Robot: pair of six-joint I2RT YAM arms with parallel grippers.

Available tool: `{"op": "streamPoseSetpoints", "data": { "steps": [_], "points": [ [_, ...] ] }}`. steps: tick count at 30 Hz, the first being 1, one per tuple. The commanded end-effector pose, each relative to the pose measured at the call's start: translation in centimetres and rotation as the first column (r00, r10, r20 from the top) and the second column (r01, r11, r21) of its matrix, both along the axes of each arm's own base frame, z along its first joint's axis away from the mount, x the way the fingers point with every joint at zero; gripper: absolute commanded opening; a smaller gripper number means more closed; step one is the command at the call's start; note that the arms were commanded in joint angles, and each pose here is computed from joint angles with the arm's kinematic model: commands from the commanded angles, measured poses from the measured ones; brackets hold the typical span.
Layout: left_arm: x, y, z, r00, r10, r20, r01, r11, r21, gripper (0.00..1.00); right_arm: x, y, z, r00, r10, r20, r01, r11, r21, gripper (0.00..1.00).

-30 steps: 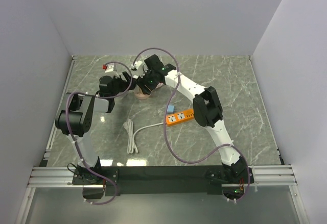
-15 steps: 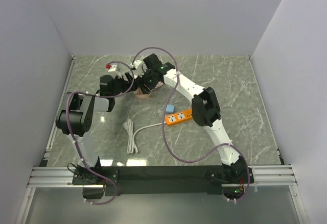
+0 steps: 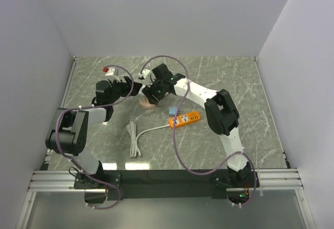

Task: Insert the plug

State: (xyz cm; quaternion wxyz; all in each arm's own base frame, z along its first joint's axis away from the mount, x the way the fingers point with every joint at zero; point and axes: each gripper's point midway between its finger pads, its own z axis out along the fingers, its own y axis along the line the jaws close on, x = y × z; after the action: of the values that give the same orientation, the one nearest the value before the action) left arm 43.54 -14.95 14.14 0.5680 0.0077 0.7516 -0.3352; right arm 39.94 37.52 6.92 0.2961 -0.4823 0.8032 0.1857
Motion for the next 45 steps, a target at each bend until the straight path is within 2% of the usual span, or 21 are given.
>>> {"op": "streamPoseSetpoints", "data": {
  "steps": [1,8,12,18,26,33,45],
  "points": [
    [-1.2,-0.1,1.6,0.999,-0.003,0.042,0.003,1.000,-0.010,0.89,-4.5,-2.0,-2.2,0.993,-0.029,-0.110,0.020,0.997,-0.078,0.00],
    [-3.9,-0.2,-0.1,0.999,0.035,0.009,-0.035,0.999,0.014,0.89,-9.1,-2.8,-1.4,0.996,-0.036,-0.083,0.029,0.996,-0.079,0.00],
    [-5.7,-1.3,-1.6,1.000,0.019,-0.008,-0.019,1.000,-0.003,0.90,-9.7,-2.6,-1.6,0.995,-0.043,-0.091,0.034,0.995,-0.098,0.00],
    [-6.7,-2.9,-2.8,1.000,-0.022,-0.014,0.021,0.999,-0.039,0.91,-10.2,-2.4,-3.5,0.992,-0.058,-0.114,0.038,0.984,-0.173,0.00],
    [-6.9,-3.3,-3.9,0.999,-0.026,-0.023,0.025,0.999,-0.036,0.91,-10.5,-2.5,-4.9,0.986,-0.071,-0.151,0.040,0.980,-0.197,0.00],
    [-6.8,-4.0,-5.1,0.997,-0.056,-0.050,0.054,0.997,-0.045,0.89,-11.0,-2.7,-8.0,0.973,-0.093,-0.210,0.037,0.966,-0.257,0.00],
    [-6.9,-4.2,-6.1,0.995,-0.071,-0.074,0.068,0.997,-0.042,0.88,-14.8,-3.3,-12.6,0.942,-0.120,-0.314,0.033,0.963,-0.269,0.00]
  ]
}}
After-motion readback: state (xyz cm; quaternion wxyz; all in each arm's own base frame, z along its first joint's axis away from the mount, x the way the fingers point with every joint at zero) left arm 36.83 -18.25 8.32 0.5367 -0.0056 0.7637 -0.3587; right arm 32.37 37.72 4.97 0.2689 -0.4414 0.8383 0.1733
